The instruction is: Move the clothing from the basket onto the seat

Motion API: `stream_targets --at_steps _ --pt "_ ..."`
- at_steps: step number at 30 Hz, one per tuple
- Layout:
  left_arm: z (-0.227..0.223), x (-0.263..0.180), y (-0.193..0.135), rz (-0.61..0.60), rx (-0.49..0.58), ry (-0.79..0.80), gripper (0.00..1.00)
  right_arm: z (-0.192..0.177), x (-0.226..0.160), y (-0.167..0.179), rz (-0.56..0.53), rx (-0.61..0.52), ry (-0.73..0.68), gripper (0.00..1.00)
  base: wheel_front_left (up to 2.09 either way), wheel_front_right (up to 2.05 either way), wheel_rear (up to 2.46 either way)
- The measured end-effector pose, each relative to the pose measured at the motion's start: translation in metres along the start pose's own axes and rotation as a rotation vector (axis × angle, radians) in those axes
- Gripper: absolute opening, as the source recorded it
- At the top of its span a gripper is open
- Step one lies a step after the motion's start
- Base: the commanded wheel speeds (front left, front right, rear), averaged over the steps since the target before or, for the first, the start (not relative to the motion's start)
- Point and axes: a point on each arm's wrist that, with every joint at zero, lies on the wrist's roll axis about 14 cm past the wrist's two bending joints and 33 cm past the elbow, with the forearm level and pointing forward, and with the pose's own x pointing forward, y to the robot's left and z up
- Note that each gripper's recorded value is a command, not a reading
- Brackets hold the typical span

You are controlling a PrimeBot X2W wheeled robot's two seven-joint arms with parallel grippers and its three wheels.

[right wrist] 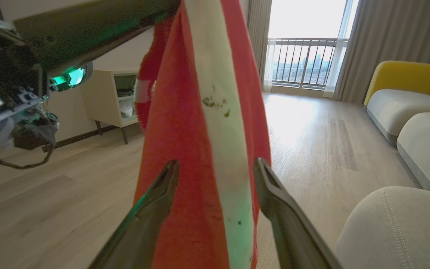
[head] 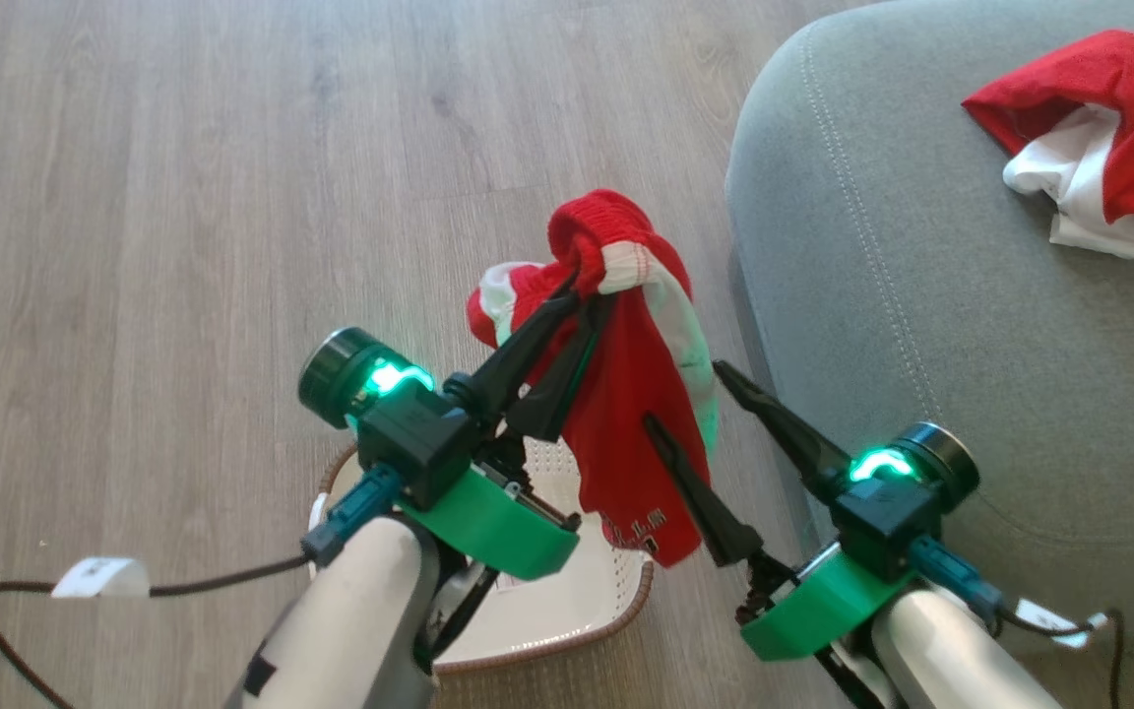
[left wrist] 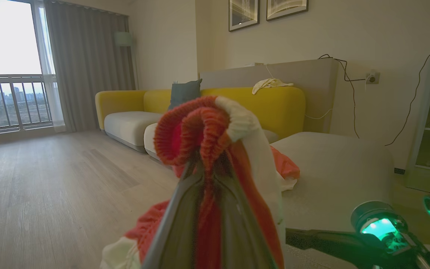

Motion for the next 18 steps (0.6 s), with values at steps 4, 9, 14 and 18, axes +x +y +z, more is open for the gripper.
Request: stream_targets --at_steps 4,9,14,18 --pt "0.003 -0.002 -0.009 -0.024 0.002 -0.005 0.0 -0.002 0.008 0.002 0.028 -0.043 0.011 1.0 0.0 0.0 0.0" --pt "0.01 -0.004 -0.023 -0.058 0.006 -0.015 0.0 0.0 0.018 0.009 0.07 -0.069 0.006 1.0 0.0 0.0 0.0" --pt "0.015 -0.008 -0.04 -0.104 0.007 -0.02 0.0 -0.011 0.02 0.019 0.101 -0.074 0.041 1.0 0.0 0.0 0.0" --pt "0.021 -0.01 -0.049 -0.123 0.003 -0.032 0.0 -0.015 0.024 0.027 0.135 -0.085 0.056 1.0 0.0 0.0 0.0"
